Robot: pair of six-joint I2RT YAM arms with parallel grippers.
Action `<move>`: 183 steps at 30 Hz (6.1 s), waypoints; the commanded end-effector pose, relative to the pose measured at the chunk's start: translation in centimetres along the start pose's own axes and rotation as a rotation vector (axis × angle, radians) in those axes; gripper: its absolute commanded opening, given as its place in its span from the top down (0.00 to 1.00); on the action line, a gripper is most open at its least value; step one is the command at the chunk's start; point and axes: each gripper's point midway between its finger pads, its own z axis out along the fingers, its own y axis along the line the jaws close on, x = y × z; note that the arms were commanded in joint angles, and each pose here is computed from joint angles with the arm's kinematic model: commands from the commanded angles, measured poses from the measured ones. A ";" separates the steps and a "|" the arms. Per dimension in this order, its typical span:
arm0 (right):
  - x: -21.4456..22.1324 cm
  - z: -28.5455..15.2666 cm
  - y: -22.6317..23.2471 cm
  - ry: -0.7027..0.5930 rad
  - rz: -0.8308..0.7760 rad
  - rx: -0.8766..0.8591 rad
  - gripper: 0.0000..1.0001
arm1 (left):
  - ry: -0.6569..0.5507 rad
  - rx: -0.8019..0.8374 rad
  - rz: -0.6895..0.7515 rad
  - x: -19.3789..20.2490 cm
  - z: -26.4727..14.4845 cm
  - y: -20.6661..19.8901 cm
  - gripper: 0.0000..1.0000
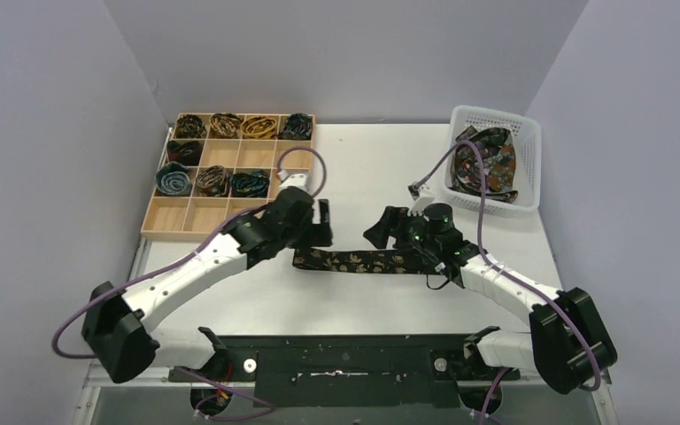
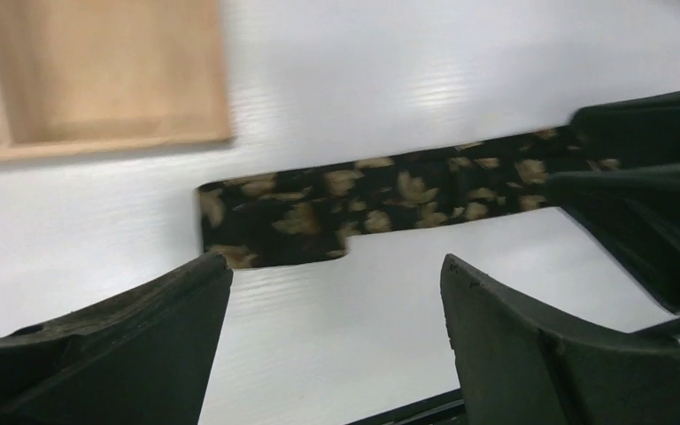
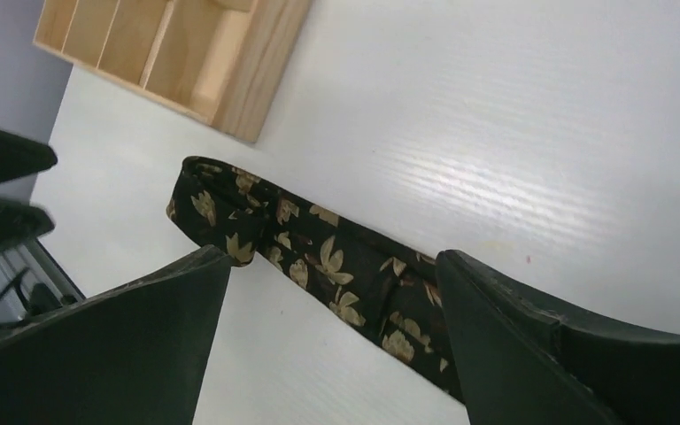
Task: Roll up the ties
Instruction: Roll the tie at the center of the board.
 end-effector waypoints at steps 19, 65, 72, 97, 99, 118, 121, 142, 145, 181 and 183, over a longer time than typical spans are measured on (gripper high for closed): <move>6.1 11.0 13.0 0.133 -1.012 -0.533 0.00 | 0.014 -0.005 -0.510 6.6 -0.5 15.5 0.06; 12.5 6.6 15.2 0.276 -1.237 -0.631 0.00 | -0.038 0.107 -0.590 7.1 -1.0 14.0 0.03; 7.0 0.4 16.4 0.029 -1.038 -0.509 0.00 | -0.104 -0.034 -0.672 7.5 -1.6 16.6 0.03; 6.7 1.7 10.1 0.149 0.126 -0.130 0.00 | -0.061 0.230 -0.694 9.7 -1.0 13.1 0.07; 8.1 2.2 10.8 0.211 0.100 -0.161 0.02 | -0.033 0.247 -0.686 10.3 -0.9 12.8 0.09; 12.5 3.7 12.6 0.365 0.179 -0.251 0.52 | 0.041 0.378 -0.655 12.3 -0.8 10.7 0.16; 12.8 3.8 12.5 0.376 0.181 -0.252 0.56 | 0.052 0.362 -0.638 12.9 -0.8 10.5 0.17; 12.7 5.1 12.7 0.385 0.206 -0.273 0.71 | 0.071 0.379 -0.587 14.1 -0.4 9.8 0.25; 12.9 5.4 12.3 0.397 0.214 -0.253 0.73 | 0.072 0.383 -0.586 14.1 -0.3 9.8 0.28; 14.8 6.7 10.2 0.484 0.251 -0.184 0.78 | 0.015 0.346 -0.705 13.4 1.5 10.6 0.26; 14.8 6.7 10.2 0.485 0.253 -0.184 0.78 | 0.010 0.339 -0.719 13.4 1.6 10.7 0.26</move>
